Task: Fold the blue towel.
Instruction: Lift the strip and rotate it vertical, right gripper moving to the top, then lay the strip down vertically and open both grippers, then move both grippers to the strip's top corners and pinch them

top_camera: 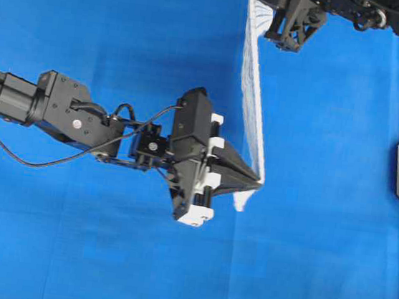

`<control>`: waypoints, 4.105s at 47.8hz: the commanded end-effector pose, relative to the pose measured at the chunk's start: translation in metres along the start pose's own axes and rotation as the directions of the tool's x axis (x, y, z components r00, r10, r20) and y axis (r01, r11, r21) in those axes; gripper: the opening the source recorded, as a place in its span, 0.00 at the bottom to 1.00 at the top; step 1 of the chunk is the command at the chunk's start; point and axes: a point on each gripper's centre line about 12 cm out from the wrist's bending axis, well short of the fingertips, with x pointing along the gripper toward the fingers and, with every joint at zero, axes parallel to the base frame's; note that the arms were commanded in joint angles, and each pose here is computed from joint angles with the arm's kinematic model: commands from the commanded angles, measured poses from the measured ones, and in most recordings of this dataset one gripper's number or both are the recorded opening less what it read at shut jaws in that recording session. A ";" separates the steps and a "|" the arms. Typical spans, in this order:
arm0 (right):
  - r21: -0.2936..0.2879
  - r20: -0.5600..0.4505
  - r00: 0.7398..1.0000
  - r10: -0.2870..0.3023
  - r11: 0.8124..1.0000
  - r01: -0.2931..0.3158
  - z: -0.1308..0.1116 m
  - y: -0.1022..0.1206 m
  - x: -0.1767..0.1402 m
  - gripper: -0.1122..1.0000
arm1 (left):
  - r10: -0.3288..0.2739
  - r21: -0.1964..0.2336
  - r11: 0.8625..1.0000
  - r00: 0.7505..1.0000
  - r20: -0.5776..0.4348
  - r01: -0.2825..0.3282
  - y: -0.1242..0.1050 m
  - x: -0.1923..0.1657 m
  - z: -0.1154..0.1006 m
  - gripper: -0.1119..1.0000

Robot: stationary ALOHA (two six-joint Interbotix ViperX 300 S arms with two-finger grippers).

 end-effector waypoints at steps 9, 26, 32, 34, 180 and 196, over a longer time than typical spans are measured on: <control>-0.012 -0.010 1.000 0.013 1.000 -0.013 0.014 0.002 0.020 0.13 | -0.060 -0.005 0.998 0.997 0.056 0.060 -0.019 -0.027 -0.010 0.11; -0.038 -0.027 0.998 0.048 0.998 -0.049 0.023 0.019 0.056 0.13 | -0.071 -0.023 0.997 0.997 0.025 0.072 -0.024 -0.051 -0.033 0.11; -0.042 -0.030 0.998 0.055 0.998 -0.056 0.026 0.023 0.065 0.13 | -0.061 -0.036 0.997 0.998 0.008 0.061 -0.023 -0.057 -0.039 0.12; -0.041 -0.031 0.998 0.055 0.998 -0.057 0.026 0.023 0.067 0.13 | -0.056 -0.045 0.997 0.998 0.003 0.056 -0.022 -0.059 -0.041 0.12; 0.326 0.002 0.998 -0.066 0.943 0.062 -0.060 0.002 0.058 0.88 | 0.617 0.113 0.787 0.777 -0.120 -0.607 0.272 -0.117 -0.017 0.70; 0.370 -0.027 0.996 -0.089 0.924 0.092 -0.076 -0.001 0.074 0.83 | 0.642 0.111 0.767 0.753 -0.147 -0.632 0.296 -0.109 -0.046 0.68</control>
